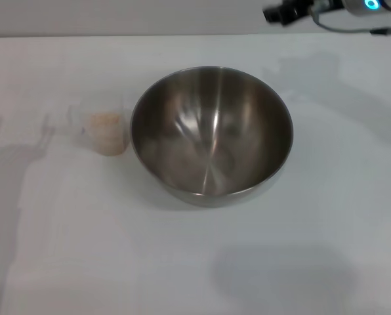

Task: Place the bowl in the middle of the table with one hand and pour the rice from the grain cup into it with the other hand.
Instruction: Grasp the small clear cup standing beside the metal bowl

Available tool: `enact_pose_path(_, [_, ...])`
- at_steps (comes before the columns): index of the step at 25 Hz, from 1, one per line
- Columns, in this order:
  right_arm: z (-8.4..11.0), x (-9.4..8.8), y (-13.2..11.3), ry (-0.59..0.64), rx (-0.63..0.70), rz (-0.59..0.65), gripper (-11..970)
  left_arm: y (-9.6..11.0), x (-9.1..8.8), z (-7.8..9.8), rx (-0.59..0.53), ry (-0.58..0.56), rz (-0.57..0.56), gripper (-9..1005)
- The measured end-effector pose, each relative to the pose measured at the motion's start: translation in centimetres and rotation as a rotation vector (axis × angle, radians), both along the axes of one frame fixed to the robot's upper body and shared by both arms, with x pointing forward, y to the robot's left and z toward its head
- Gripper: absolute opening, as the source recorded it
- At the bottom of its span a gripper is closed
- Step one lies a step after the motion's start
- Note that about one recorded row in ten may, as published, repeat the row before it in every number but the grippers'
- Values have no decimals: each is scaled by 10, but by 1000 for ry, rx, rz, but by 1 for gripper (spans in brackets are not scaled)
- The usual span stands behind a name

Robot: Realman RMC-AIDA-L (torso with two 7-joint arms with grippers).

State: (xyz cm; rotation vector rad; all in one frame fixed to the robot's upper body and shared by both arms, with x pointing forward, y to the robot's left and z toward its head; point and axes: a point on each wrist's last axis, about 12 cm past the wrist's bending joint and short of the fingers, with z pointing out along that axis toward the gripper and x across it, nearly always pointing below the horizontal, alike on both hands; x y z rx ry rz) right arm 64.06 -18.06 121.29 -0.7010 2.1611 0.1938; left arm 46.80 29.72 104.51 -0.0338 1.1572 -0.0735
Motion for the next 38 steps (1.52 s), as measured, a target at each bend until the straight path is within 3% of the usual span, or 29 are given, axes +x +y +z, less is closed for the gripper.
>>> enact_pose_path(2, [6, -2, 6, -96, -1, 16, 375, 1, -2, -1, -1, 3, 6, 862])
enact_pose_path(3, [11, -5, 13, -236, -2, 28, 375, 2, -2, -1, 0, 4, 7, 862])
enact_pose_path(4, [11, -5, 13, -236, -2, 28, 375, 2, -2, -1, 1, 5, 7, 862])
enact_pose_path(7, [13, -10, 21, -436, 15, 33, 375, 2, -3, -2, 5, 12, 7, 862])
enact_pose_path(8, [10, -14, 24, -567, 55, 22, 375, 2, -4, -3, 5, 16, 8, 862])
enact_pose_path(9, [10, -14, 24, -567, 55, 22, 375, 3, -5, -4, 6, 20, 10, 862])
enact_pose_path(15, [-26, -32, 13, -951, 182, -64, 375, 4, -13, -11, 11, 58, 12, 862])
enact_pose_path(20, [-71, -62, -24, -1183, 344, -141, 375, -1, -28, -22, 37, 125, -38, 862])
enact_pose_path(23, [-93, -80, -53, -1212, 444, -160, 375, -8, -36, -33, 58, 203, -91, 862])
enact_pose_path(28, [-108, -85, -72, -1169, 411, -206, 374, -18, -34, -46, 106, 313, -129, 861])
enact_pose_path(38, [-125, -95, -84, -1115, 357, -238, 374, -36, -7, -59, 179, 462, -194, 861])
